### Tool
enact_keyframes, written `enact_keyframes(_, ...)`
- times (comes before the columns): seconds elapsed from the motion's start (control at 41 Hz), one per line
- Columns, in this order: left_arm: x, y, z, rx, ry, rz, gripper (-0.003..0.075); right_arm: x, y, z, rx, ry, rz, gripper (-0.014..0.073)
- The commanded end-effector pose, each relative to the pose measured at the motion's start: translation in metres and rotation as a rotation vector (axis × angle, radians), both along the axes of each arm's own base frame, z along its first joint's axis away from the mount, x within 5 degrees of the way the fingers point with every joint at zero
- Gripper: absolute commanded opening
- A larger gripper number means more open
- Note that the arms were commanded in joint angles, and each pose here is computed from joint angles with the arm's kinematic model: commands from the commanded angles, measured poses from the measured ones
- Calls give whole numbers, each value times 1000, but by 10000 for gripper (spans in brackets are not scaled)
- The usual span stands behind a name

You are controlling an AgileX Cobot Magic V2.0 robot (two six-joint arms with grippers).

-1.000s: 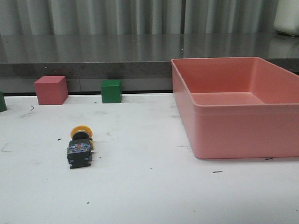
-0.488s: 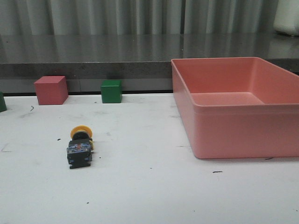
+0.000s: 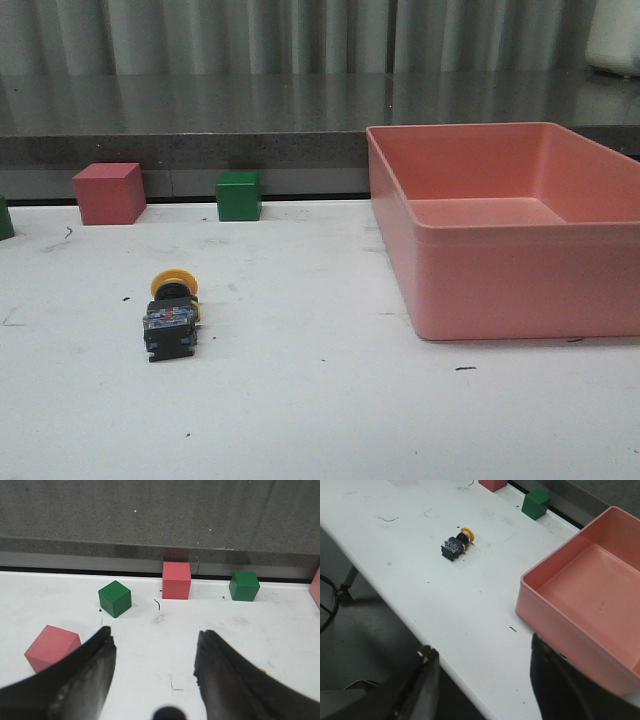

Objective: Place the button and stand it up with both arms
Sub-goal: 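Withdraw the right gripper upward away from the button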

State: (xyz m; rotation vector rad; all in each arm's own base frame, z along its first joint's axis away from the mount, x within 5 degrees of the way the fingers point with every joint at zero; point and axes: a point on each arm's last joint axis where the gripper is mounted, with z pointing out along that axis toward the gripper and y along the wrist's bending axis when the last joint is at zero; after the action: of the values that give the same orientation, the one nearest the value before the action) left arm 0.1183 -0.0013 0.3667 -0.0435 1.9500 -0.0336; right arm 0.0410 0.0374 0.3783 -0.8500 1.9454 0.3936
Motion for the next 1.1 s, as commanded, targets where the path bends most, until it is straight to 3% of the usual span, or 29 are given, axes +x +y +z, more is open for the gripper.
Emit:
enact_keyframes(0.0, 2, 0, 19, -10, -127, 0, 366, 1, 1, 11, 48, -65, 0, 426)
enact_keyframes(0.195, 3, 0, 22, -10, -165, -2, 392, 1, 1, 11, 48, -65, 0, 426)
enact_keyframes(0.366, 0, 0, 34, -13, -184, -1, 594, 1, 1, 11, 48, -65, 0, 426)
enact_keyframes(0.512, 1, -4, 44, -21, -122, -30, 600, 1, 1, 11, 48, -65, 0, 426)
enact_keyframes(0.805, 28, -40, 60, 6, -64, -270, 600, 1, 1, 11, 48, -65, 0, 426)
enact_keyframes(1.073, 76, -90, 46, 56, 167, -426, 600, 1, 1, 11, 48, -65, 0, 426)
